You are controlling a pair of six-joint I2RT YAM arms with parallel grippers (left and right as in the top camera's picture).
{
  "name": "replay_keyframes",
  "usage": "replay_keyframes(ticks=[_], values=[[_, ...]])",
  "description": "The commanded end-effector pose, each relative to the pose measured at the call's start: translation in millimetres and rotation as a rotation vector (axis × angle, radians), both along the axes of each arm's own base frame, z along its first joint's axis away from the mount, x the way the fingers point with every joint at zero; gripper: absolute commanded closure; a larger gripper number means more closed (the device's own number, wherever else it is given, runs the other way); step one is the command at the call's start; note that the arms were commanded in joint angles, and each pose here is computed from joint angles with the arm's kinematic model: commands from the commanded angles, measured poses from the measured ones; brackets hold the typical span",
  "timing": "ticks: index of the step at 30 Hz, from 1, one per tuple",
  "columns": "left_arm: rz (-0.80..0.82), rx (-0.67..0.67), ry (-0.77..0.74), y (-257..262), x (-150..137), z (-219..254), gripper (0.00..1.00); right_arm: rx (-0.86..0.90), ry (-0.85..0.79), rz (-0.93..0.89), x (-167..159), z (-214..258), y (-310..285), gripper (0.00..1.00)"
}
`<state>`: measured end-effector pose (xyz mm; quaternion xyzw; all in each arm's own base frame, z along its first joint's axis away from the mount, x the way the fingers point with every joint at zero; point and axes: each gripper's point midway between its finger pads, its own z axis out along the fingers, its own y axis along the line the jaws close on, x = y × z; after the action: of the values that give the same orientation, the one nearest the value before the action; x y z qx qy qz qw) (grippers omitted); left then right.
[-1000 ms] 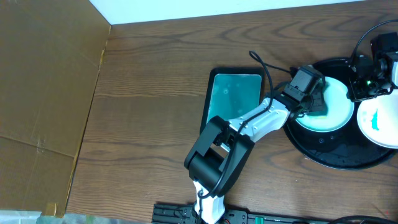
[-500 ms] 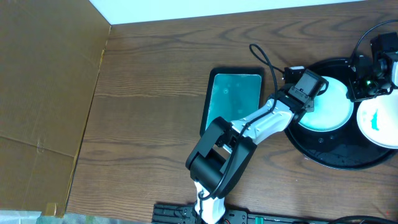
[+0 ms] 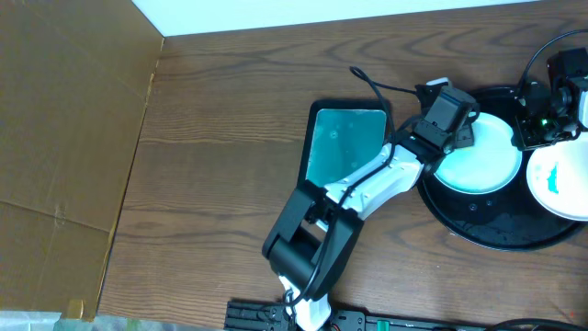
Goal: Clean dirty plates on tray and stack at the side
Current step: 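Scrub the held plate with the green sponge using the left gripper, then lift the plate with the right gripper and stack it at the side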
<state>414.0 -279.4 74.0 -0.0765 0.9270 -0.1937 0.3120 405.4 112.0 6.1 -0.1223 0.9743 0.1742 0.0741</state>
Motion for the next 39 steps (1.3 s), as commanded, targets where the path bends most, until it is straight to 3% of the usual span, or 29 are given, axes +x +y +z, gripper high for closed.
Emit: replay_keyframes(ticks=[1, 7, 10, 13, 17, 20, 33, 39], values=[[-0.024, -0.113, 0.080, -21.9, -4.3, -18.4, 0.93, -0.015, 0.010, -0.001, -4.9, -2.3, 1.0, 0.99], [-0.034, -0.093, 0.096, -23.6, -2.4, -42.6, 0.93, -0.015, 0.010, -0.001, -4.8, -2.3, 1.1, 0.99], [-0.097, -0.014, 0.066, -19.9, -1.9, -49.9, 0.93, -0.015, 0.007, -0.001, -4.1, -2.2, 1.1, 0.99], [-0.109, 0.141, 0.016, -0.1, 3.2, -54.8, 0.93, -0.015, 0.007, -0.001, -4.2, -2.2, 1.1, 0.99], [-0.004, 0.398, -0.041, 47.3, 12.2, -53.4, 0.93, -0.015, 0.007, -0.002, -4.1, -2.2, 0.9, 0.99], [0.059, 0.501, -0.094, 68.4, 17.1, -33.3, 0.93, -0.015, 0.007, -0.001, -4.0, -2.2, 1.1, 0.99], [0.174, 0.403, -0.278, 92.9, 15.5, 94.1, 0.93, -0.026, -0.019, -0.004, -0.4, 6.0, -1.1, 0.99], [0.236, 0.450, -0.215, 143.8, 1.2, 112.5, 0.93, -0.053, -0.208, 0.040, 19.9, 56.2, 0.0, 0.99]])
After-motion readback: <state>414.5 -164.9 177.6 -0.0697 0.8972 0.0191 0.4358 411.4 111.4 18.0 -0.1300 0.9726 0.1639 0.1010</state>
